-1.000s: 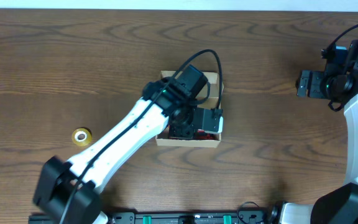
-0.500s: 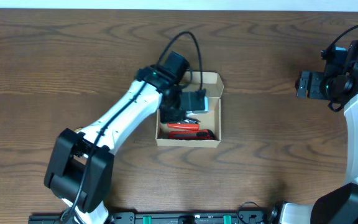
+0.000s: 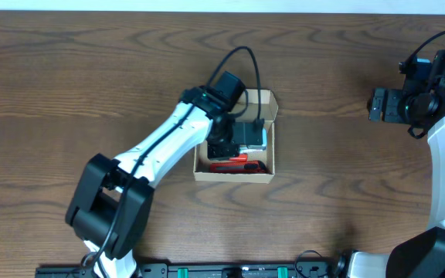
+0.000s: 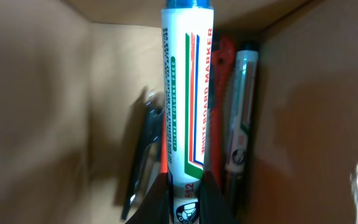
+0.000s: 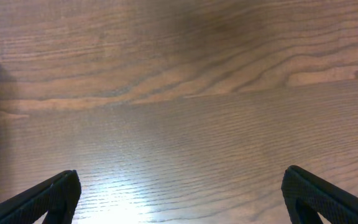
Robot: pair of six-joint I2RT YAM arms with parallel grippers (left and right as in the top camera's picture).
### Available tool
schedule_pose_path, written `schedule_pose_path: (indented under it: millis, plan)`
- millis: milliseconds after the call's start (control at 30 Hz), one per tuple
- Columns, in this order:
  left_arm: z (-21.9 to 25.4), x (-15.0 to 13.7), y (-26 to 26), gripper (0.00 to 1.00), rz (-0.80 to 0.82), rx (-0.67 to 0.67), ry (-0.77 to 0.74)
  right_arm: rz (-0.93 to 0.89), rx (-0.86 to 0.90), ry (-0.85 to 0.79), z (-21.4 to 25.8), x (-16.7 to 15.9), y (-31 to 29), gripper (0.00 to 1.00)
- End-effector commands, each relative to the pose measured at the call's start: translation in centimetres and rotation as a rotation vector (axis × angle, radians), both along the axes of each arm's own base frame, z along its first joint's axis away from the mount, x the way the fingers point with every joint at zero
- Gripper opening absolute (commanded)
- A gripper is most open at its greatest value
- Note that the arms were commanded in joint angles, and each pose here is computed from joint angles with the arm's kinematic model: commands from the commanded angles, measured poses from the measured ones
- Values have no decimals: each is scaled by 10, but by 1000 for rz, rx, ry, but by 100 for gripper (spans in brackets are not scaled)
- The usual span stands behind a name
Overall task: Pack container
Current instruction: 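Carry the blue-capped marker into the box with the left gripper, then open the left gripper to release the marker and lift away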
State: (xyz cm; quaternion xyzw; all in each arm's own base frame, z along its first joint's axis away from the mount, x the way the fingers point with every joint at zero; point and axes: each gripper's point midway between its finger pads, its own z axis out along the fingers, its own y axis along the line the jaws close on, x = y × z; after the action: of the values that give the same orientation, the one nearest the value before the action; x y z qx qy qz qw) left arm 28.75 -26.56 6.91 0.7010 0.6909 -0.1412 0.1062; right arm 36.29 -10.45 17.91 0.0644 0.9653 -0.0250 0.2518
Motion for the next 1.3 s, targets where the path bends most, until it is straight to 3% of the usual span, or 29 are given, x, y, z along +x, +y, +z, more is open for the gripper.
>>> schedule_pose_path:
  millis: [0,33,67,133,167,233,300,433,700,767,867,1067,1133,1267]
  plan:
    - [-10,-6,-6,14,-8,3,40,-9,9,-14,4,-1,1,99]
    - [-11,-7,-6,30,-1,6,47,-9,10,-13,4,-1,2,99]
    - [-12,-7,-6,34,7,8,51,-9,10,-12,4,-1,2,99]
    - [-13,-7,-5,33,13,13,56,-9,10,-12,4,-1,2,99]
    - [-13,-7,-5,38,14,14,57,-9,10,-12,4,-1,2,99]
    - [-14,-6,-4,66,15,21,52,-9,10,-12,4,-1,2,99]
    - [-14,-6,-4,59,15,20,52,-9,11,-12,4,-1,2,99]
    - [-14,-7,-2,57,15,25,59,-9,10,-12,4,-1,2,99]
    - [29,13,3,61,165,46,-32,-9,10,-12,4,-1,2,99]
    - [48,17,7,72,230,55,-46,-9,10,-12,4,-1,2,99]
    - [79,28,22,98,424,102,-82,-9,10,-12,4,-1,2,99]
    - [132,44,75,95,705,181,-127,-9,10,-12,4,-1,2,99]
    - [150,56,140,95,993,236,-141,-9,11,-12,4,-1,2,99]
    - [160,57,211,95,1331,227,-74,-8,11,-13,4,-1,2,99]
